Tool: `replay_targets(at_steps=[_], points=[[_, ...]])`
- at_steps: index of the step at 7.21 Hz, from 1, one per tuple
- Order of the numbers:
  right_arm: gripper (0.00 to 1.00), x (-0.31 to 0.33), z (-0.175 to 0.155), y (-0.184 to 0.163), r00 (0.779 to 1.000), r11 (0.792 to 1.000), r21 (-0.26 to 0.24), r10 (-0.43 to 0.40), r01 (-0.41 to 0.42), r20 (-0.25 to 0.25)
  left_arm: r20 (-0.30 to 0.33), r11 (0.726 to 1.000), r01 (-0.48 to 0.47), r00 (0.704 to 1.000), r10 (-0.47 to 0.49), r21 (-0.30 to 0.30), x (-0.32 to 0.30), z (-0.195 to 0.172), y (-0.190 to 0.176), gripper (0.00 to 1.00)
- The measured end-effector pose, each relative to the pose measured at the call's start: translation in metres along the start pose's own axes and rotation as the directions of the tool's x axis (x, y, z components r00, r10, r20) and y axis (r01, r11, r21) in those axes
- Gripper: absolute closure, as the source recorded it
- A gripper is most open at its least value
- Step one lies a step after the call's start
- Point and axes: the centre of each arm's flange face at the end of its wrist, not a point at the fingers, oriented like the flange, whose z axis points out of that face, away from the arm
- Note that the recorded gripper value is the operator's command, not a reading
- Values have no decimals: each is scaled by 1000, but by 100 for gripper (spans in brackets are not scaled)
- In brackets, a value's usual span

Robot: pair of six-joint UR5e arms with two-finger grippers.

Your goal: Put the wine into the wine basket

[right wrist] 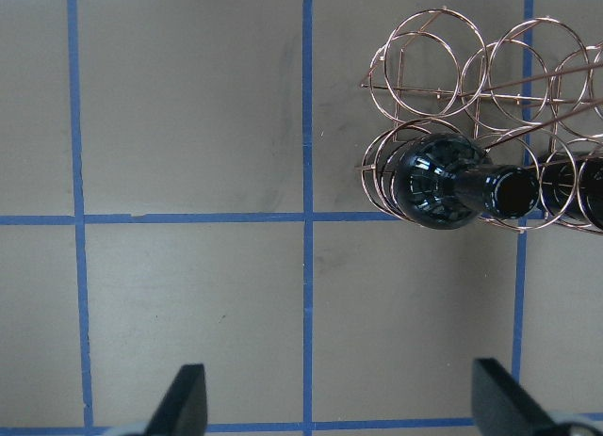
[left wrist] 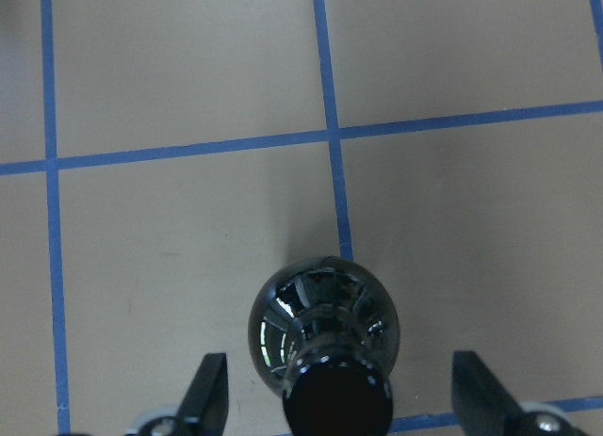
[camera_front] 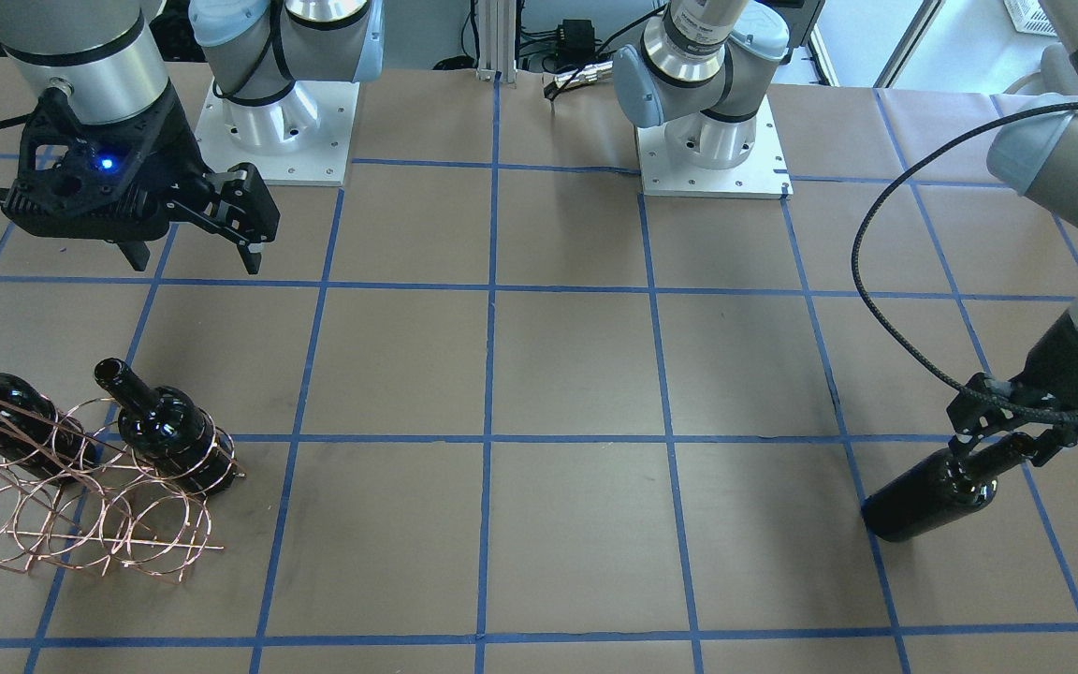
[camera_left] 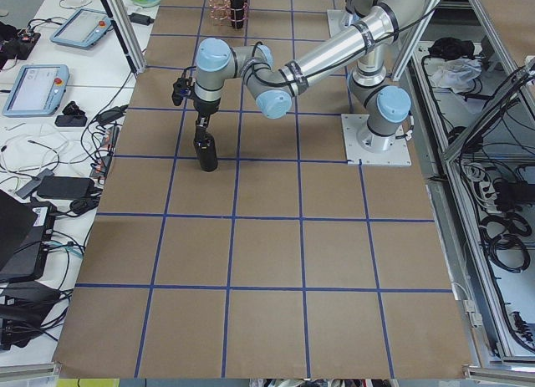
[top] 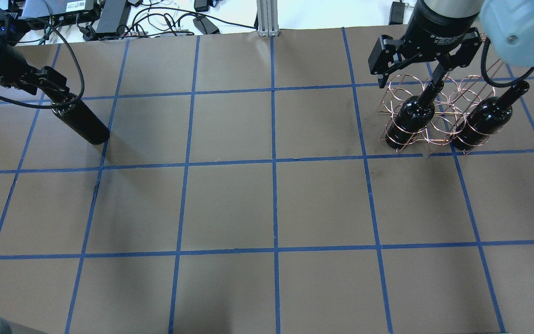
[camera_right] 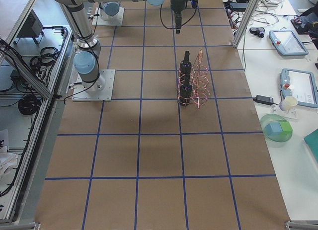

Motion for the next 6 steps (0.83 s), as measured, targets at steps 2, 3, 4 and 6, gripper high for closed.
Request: replay_targets(at_steps=[2, 3, 4, 6], points=[[0, 0, 0, 0, 1000, 1000, 0, -2, 2, -2, 3, 1000, -2, 1000, 2, 15, -1, 0, -2, 29], [0, 0, 0, 0, 1000, 1000, 0, -2, 2, -3, 1, 1000, -2, 1000, 2, 20, -2, -1, -2, 33], [0, 0, 0, 0, 1000, 1000, -1, -1, 1, -4, -1, 1000, -2, 1000, 2, 23, -2, -1, -2, 38], [0, 1, 0, 0, 1000, 1000, -2, -2, 2, -5, -4, 1000, -1, 1000, 1, 25, -2, -1, -2, 45]])
